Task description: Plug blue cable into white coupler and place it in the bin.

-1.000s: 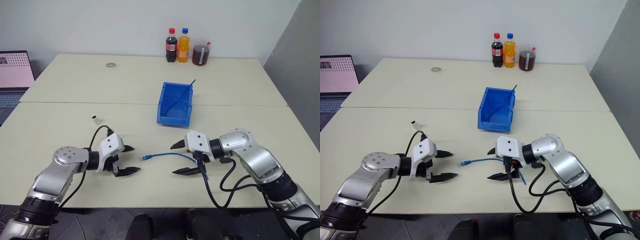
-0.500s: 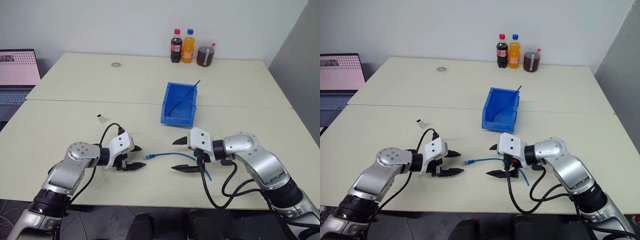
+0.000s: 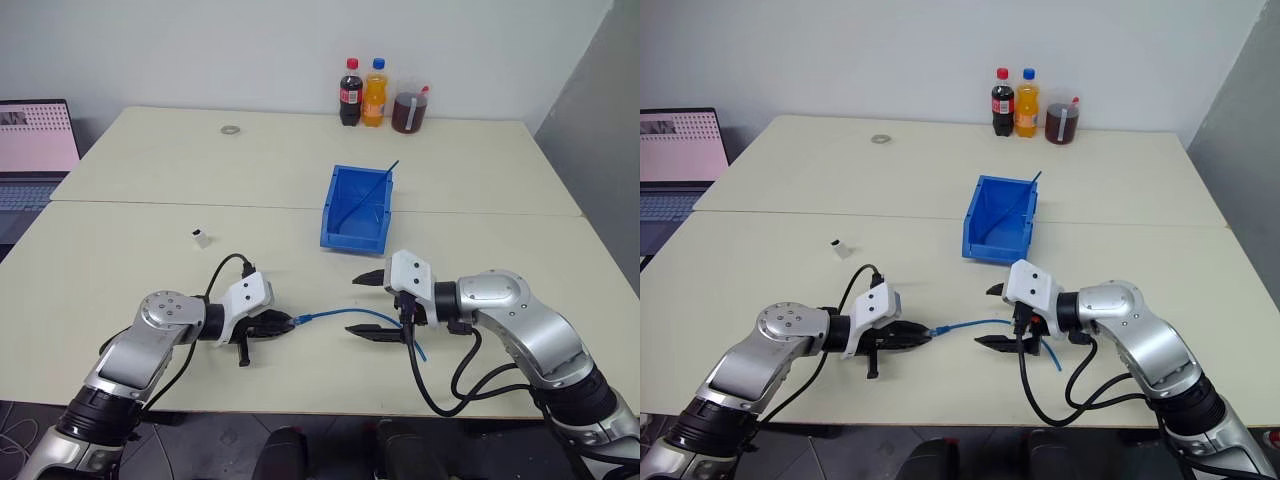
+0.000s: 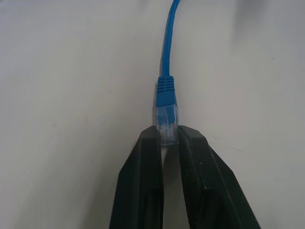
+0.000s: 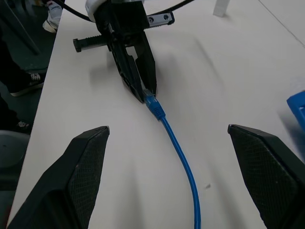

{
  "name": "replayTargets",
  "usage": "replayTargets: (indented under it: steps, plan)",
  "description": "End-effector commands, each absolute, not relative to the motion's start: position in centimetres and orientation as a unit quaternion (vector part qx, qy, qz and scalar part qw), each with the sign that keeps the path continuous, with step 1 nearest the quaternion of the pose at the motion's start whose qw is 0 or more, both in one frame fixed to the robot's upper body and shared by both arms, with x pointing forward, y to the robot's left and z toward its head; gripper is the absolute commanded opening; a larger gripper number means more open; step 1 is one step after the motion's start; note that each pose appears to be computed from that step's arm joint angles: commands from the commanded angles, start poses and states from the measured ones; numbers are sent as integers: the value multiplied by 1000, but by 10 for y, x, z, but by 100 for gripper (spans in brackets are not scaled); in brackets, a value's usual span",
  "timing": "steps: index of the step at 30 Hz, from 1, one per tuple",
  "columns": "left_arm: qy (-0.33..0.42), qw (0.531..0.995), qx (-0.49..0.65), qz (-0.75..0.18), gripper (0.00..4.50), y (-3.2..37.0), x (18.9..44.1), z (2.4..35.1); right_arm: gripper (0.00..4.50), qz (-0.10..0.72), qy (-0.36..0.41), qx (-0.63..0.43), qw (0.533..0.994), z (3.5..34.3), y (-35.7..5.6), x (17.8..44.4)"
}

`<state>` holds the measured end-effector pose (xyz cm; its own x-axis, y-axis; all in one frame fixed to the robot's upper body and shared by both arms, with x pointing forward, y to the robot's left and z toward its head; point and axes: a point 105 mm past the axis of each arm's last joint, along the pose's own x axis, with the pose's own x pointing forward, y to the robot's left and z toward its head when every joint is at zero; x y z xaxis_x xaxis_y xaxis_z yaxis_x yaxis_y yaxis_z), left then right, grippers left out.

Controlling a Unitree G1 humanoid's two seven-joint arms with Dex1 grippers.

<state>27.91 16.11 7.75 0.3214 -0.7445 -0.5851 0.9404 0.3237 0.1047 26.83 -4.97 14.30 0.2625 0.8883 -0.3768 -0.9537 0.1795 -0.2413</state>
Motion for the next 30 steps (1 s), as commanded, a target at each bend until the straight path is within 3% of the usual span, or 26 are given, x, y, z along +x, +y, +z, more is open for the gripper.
replayTargets:
  steps: [1,4,12,17,22,30]
  plan:
    - [240,775,206,-547,22,159,272,65,423,579,41,-222,783,156,-57,267]
    - [227,781,201,-546,22,160,274,70,423,575,38,-216,788,154,-61,263]
    - [158,806,154,-549,22,151,287,105,423,632,123,-89,760,148,-71,221]
    - [126,812,134,-553,22,144,295,122,423,619,151,-65,768,133,-71,216]
    - [102,818,75,-562,22,137,297,140,423,582,136,-18,801,128,-65,226]
    - [96,797,-30,-595,22,125,289,164,423,509,50,109,852,149,-57,256]
